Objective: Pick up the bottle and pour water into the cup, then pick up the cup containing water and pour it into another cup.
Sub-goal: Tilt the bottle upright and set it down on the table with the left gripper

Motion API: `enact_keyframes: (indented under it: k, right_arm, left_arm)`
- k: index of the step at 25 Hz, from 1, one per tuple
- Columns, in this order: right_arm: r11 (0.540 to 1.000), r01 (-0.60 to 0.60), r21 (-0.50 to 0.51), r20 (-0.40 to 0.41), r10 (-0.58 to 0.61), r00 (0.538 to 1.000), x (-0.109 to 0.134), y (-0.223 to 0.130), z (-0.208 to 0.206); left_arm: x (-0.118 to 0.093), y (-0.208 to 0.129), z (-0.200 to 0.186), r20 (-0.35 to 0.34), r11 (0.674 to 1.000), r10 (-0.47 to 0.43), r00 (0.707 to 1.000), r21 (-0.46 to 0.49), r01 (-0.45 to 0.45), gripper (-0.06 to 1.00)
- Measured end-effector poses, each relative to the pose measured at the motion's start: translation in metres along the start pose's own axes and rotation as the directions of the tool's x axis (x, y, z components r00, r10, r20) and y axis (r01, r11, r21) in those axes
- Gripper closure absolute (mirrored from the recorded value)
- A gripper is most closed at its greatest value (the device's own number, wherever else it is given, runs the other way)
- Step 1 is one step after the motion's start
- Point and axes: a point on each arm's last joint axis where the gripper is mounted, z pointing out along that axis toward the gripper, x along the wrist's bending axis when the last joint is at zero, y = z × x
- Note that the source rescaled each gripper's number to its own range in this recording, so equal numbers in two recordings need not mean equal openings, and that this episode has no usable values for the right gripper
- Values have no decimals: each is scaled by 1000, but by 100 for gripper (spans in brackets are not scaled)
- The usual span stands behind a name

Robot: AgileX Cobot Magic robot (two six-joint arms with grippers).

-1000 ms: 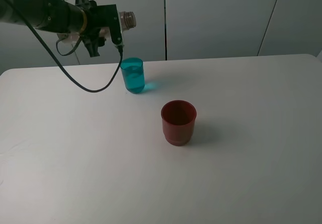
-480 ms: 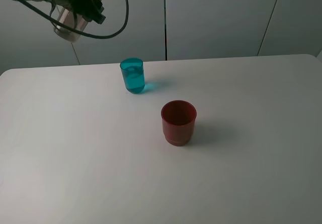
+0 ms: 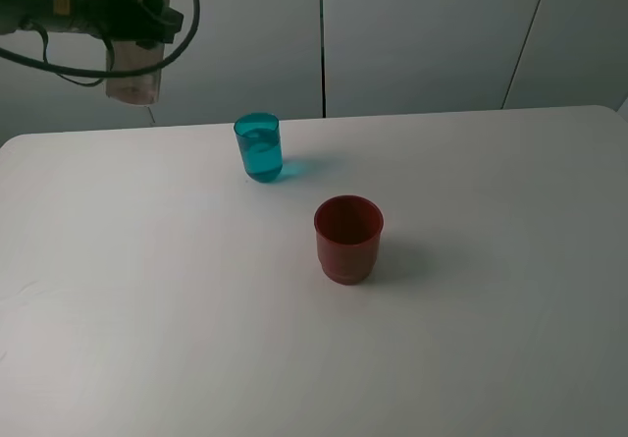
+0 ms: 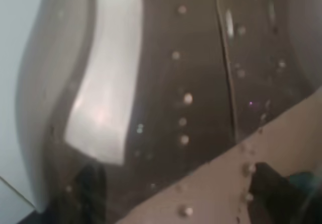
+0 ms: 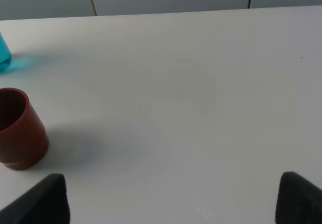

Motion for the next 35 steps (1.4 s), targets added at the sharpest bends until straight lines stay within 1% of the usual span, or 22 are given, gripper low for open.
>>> enact_keyframes:
  k: [6,8,11,14,15,16,19,21,24,31,33,35]
  right_arm:
    - [1000,0,0,0,0,1000,0,0,0]
    - [1000,0,0,0,0,1000,0,0,0]
    - [1000,0,0,0,0,1000,0,0,0]
    - [1000,0,0,0,0,1000,0,0,0]
    - [1000,0,0,0,0,1000,0,0,0]
    - [1000,0,0,0,0,1000,0,0,0]
    - [1000,0,0,0,0,1000,0,0,0]
    - [1000,0,0,0,0,1000,0,0,0]
    - [1000,0,0,0,0,1000,0,0,0]
    - [1000,0,0,0,0,1000,0,0,0]
    - [1000,0,0,0,0,1000,0,0,0]
    - [1000,0,0,0,0,1000,0,0,0]
  left_arm:
    - [18,-38,-21,24,991,-126,992,-45,127,94]
    - [24,-52,-26,21,986,-151,988,-61,152,94]
    - [33,-72,-36,-9,980,-175,985,-95,173,94]
    - [40,-89,-46,-78,973,-182,980,-155,169,94]
    - [41,-93,-49,-112,972,-180,977,-174,159,94]
    - [43,-95,-51,-147,972,-172,974,-188,143,94]
    - [48,-97,-53,-211,970,-164,964,-211,119,94]
    - [49,-100,-51,-227,967,-171,959,-223,120,94]
    - [49,-111,-42,-232,962,-188,954,-237,132,94]
    - [48,-151,-15,-245,940,-249,937,-292,174,94]
    - [47,-165,-9,-255,937,-271,928,-292,193,94]
    - [46,-179,-3,-268,942,-274,923,-267,202,94]
